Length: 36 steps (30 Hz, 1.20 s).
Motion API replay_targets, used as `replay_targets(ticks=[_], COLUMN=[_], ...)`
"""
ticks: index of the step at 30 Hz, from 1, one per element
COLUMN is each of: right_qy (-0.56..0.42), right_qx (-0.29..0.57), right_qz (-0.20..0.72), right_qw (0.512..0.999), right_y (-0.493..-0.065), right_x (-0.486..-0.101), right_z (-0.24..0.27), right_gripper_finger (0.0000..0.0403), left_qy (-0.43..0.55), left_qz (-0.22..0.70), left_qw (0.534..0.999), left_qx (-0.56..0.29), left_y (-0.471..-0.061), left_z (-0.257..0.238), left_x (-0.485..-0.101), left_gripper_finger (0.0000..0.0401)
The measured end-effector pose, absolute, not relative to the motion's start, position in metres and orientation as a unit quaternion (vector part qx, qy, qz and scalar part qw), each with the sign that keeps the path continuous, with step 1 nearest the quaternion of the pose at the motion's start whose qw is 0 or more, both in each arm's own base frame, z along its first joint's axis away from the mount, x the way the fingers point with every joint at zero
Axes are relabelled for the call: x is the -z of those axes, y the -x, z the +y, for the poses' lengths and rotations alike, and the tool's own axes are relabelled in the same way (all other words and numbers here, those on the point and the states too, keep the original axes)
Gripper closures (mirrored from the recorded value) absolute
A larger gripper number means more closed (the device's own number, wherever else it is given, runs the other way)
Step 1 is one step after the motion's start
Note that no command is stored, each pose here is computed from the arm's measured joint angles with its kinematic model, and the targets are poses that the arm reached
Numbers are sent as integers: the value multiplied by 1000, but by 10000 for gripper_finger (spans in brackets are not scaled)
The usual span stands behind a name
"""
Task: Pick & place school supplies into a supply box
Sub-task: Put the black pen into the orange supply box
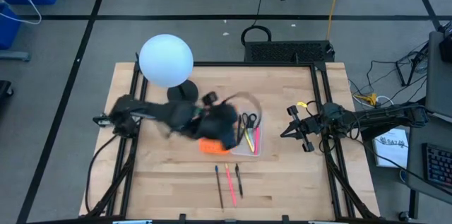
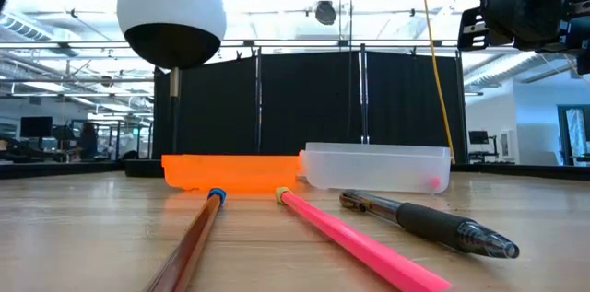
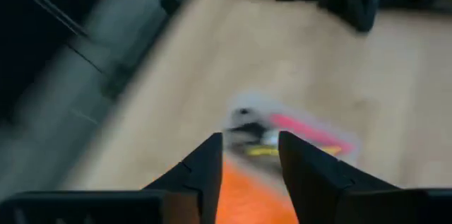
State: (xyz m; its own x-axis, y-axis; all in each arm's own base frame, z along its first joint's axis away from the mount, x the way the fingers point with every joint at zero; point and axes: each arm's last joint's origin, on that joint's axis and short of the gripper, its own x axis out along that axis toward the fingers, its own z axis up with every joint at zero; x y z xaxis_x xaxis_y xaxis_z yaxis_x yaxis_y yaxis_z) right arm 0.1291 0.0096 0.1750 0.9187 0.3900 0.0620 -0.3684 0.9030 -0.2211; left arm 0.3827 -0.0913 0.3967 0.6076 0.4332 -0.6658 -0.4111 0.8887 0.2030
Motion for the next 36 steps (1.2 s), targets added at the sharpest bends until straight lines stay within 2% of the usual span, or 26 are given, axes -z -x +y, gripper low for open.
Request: replay_targets(ticks=[3, 6, 9, 12, 16, 20, 30, 36], right_qy=[103, 101, 103, 105, 105, 104, 104, 88], right_qx=[-195, -195, -194, -194, -194, -194, -195, -194], right_qz=[-53, -53, -58, -61, -64, -59, -56, -56], right_qw=[974, 974, 974, 974, 973, 974, 974, 976], right_y=[-129, -129, -129, -129, -129, -129, -129, -129], right_x=[-175, -175, -176, -177, -177, -176, -176, -176], right_z=[10, 10, 10, 10, 10, 10, 10, 10], right_gripper_finger=[403, 403, 403, 403, 403, 403, 403, 403], left_qy=[-104, -103, -128, -158, -151, -184, -154, -153], left_qz=[382, 384, 371, 369, 358, 358, 201, 128], left_qw=[879, 865, 873, 861, 861, 886, 966, 980], left_qx=[-266, -306, -290, -313, -329, -230, -47, -14], left_y=[-346, -316, -296, -273, -243, -226, -176, -159], left_z=[-114, -125, -134, -128, -106, -97, -66, -58], left_x=[-409, -413, -411, -398, -373, -346, -303, -258], left_gripper_finger=[286, 311, 336, 363, 394, 392, 398, 398])
